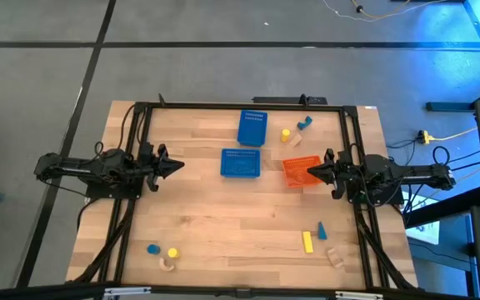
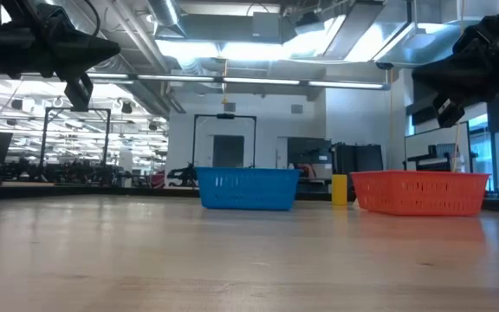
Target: Sort & place blocks by color
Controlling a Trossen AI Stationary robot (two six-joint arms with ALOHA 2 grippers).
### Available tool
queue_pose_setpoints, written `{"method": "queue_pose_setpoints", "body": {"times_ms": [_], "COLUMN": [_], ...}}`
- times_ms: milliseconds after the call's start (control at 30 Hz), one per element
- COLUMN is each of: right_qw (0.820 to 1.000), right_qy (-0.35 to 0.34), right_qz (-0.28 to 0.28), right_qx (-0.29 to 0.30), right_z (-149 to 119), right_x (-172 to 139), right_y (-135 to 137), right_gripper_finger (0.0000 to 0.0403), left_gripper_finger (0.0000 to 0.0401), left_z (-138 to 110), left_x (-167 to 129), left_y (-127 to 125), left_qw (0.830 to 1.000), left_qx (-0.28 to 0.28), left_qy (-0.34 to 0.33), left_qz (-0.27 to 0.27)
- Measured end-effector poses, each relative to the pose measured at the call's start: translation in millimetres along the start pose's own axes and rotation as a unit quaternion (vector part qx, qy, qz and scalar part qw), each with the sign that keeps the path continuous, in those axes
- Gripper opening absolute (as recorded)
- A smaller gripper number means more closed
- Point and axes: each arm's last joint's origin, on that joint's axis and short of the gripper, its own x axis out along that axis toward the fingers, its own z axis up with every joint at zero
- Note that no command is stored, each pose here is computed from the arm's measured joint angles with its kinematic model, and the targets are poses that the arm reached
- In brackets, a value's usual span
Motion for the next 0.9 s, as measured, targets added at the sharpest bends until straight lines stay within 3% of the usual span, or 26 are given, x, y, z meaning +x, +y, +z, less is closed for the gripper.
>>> {"method": "queue_pose_setpoints", "body": {"times_ms": [533,900], "right_qw": [1.000,1.000], "right_qy": [0.000,0.000], "right_qz": [0.000,0.000], "right_qx": [0.000,0.000], "right_z": [0.0,0.0], "right_x": [0.0,0.0], "right_y": [0.0,0.0], "right_gripper_finger": [0.0020,0.0020], "left_gripper_finger": [0.0030,0.0017], "left_z": [0.0,-0.1], "left_x": [0.0,0.0], "left_y": [0.0,0.0], "left_qw": [1.000,1.000], "left_qx": [0.000,0.000], "left_qy": [0.000,0.000], "left_qz": [0.000,0.000]}}
